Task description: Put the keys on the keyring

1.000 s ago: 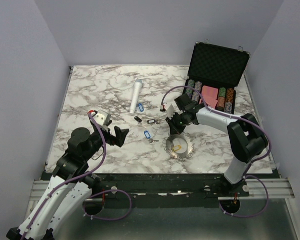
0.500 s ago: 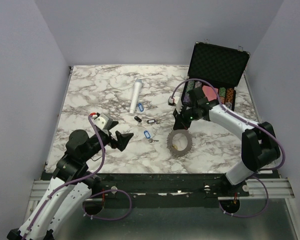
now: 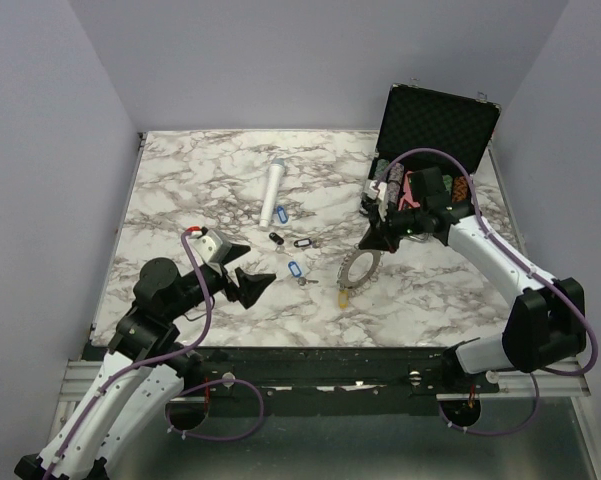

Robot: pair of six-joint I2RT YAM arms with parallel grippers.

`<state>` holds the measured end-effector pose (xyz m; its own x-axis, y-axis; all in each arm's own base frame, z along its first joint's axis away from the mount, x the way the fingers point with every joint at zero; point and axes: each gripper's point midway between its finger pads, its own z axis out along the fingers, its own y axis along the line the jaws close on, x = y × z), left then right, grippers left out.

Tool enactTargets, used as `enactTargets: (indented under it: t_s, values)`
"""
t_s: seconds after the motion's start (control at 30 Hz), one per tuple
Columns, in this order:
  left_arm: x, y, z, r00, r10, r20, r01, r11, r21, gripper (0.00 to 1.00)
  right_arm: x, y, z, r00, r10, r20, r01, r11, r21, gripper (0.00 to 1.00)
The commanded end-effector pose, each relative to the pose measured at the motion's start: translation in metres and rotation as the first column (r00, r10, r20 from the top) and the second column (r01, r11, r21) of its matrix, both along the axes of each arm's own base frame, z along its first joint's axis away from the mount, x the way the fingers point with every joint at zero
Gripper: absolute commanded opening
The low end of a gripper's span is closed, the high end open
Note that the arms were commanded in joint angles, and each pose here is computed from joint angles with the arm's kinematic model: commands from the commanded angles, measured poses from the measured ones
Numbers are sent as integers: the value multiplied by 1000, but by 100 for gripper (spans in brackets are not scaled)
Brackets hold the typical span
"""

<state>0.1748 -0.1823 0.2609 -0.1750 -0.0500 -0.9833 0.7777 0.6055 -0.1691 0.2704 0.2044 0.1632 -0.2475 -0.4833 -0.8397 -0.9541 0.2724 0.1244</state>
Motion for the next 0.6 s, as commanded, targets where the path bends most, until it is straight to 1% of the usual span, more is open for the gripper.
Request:
enactTargets:
  t_s: [0.0, 0.17, 0.27, 0.47, 0.57]
  values:
    - [-1, -3, 0, 1000, -19, 4, 19, 1000, -9, 98, -12, -7, 21, 998, 7, 67, -10, 999, 51, 1]
    - [-1, -2, 0, 1000, -14, 8, 14, 1000, -9, 98, -9, -22, 39, 988, -63, 143, 57, 997, 42, 1]
    - [-2, -3, 0, 1000, -22, 6, 22, 1000, -9, 98, -10, -32, 47, 983, -82, 164, 81, 997, 8, 1]
    - [-5, -3, 3, 999, -34, 22, 34, 999, -17, 98, -16, -63, 62, 972, -118, 202, 144, 982, -119, 1]
    - [-6, -3, 5, 999, -35, 28, 36, 999, -22, 98, -22, -77, 57, 971, -122, 207, 161, 969, -187, 1]
